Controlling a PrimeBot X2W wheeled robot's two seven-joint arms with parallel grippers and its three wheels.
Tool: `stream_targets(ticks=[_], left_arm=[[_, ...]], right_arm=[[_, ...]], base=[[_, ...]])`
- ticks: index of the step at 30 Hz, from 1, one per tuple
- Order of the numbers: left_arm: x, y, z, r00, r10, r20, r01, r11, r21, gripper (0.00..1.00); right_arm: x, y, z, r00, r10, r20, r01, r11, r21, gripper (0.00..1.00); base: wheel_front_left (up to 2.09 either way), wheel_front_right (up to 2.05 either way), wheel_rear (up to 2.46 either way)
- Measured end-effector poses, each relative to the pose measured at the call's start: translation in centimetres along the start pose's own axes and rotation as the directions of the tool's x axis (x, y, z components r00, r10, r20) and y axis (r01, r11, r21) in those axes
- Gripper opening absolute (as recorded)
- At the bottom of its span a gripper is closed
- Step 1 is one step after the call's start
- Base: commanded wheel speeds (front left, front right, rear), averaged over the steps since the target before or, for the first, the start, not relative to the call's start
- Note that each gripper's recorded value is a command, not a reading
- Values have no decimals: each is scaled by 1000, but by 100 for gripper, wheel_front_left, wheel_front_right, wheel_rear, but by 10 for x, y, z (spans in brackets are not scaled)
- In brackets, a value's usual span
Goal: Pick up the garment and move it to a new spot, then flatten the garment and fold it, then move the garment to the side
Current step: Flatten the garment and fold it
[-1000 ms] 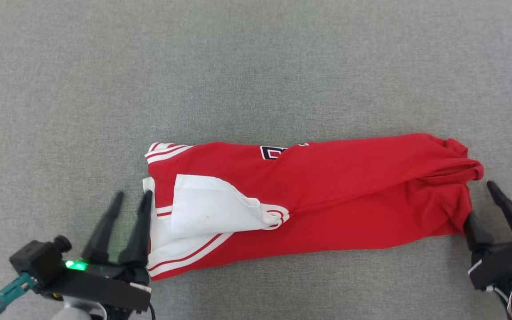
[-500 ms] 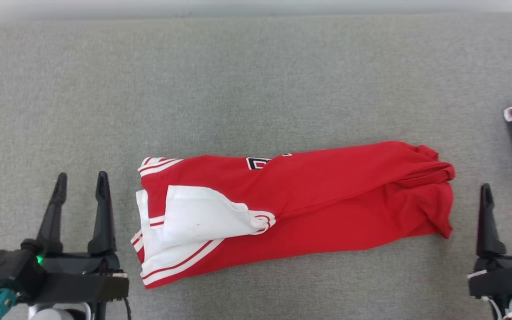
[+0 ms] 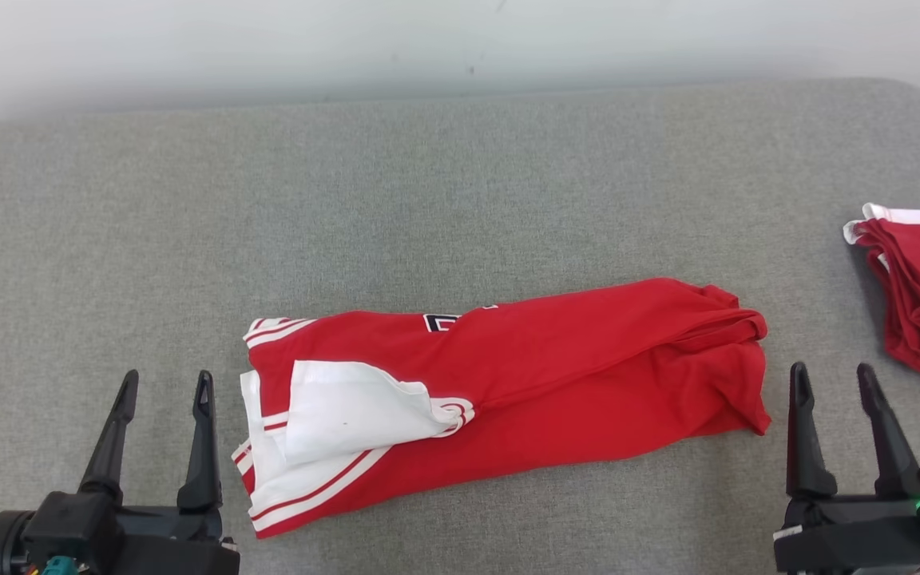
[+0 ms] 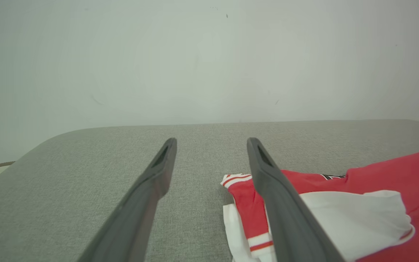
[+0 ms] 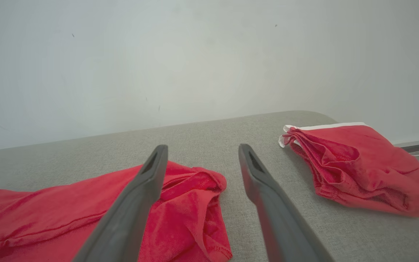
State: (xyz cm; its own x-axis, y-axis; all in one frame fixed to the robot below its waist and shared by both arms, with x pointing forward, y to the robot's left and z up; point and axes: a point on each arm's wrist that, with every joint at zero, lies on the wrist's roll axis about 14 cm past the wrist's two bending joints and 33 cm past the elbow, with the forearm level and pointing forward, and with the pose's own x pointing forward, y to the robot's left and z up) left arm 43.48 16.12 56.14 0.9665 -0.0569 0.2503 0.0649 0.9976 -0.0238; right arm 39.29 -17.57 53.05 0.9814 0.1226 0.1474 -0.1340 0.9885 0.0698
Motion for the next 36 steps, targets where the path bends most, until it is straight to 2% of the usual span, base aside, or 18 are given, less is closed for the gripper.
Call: stream_targets(ticks=[17, 20, 25, 31, 36], left_arm=[[-5, -1, -8, 1000, -2, -23, 2, 1000, -22, 100], [-2, -4, -12, 1000, -9, -29, 8, 1000, -29, 100], [1, -6, -18, 999, -20, -41, 19, 999, -36, 100], [2, -7, -26, 998, -27, -58, 25, 999, -33, 100], [3, -4, -28, 998, -19, -63, 18, 999, -27, 100]], right_arm=[[2, -3, -15, 999, -10, -53, 11, 1000, 17, 100], [15, -16, -27, 996, -29, -83, 30, 999, 14, 100], [33, -21, -54, 988, -11, -155, 14, 1000, 22, 100], [49, -22, -86, 972, -7, -236, 25, 997, 72, 100], [60, -18, -96, 970, -8, -244, 45, 988, 148, 100]], base=[[0, 0, 0], [0, 0, 0], [0, 0, 0], [0, 0, 0], [0, 0, 0]])
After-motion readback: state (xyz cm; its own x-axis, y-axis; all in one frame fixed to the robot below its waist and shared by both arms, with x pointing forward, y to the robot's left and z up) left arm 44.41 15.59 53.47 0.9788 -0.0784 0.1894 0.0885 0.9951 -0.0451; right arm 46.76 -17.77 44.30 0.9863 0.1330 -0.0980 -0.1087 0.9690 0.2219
